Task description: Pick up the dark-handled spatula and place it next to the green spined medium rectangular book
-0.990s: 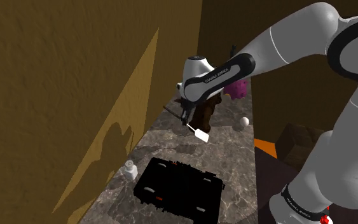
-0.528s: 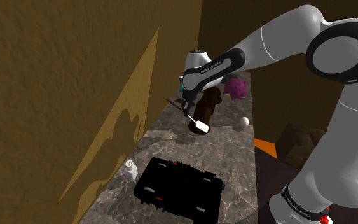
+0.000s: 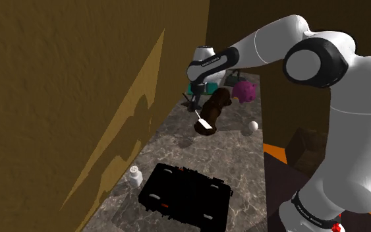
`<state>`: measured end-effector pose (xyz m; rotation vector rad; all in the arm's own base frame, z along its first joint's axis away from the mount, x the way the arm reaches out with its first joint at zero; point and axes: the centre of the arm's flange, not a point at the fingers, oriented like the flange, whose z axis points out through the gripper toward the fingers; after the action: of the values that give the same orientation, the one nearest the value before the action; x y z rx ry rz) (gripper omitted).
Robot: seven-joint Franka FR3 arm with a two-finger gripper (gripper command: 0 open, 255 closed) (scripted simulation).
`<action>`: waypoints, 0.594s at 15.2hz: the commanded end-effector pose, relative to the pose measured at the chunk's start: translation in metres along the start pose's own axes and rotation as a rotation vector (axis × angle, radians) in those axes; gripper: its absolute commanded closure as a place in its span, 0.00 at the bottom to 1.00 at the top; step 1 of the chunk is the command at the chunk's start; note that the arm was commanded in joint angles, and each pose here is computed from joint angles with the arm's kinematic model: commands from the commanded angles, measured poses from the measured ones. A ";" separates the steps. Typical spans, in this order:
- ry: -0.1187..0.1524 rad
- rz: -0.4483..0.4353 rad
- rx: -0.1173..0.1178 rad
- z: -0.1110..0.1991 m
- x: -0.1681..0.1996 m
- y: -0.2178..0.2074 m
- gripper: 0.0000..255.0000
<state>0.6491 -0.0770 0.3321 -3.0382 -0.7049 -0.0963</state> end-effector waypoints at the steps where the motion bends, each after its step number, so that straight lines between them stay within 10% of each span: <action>1: 0.002 0.003 -0.006 -0.002 0.004 0.033 1.00; 9: 0.002 0.003 -0.006 -0.001 0.026 0.136 1.00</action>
<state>0.7263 -0.1750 0.3324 -3.0393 -0.7020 -0.0986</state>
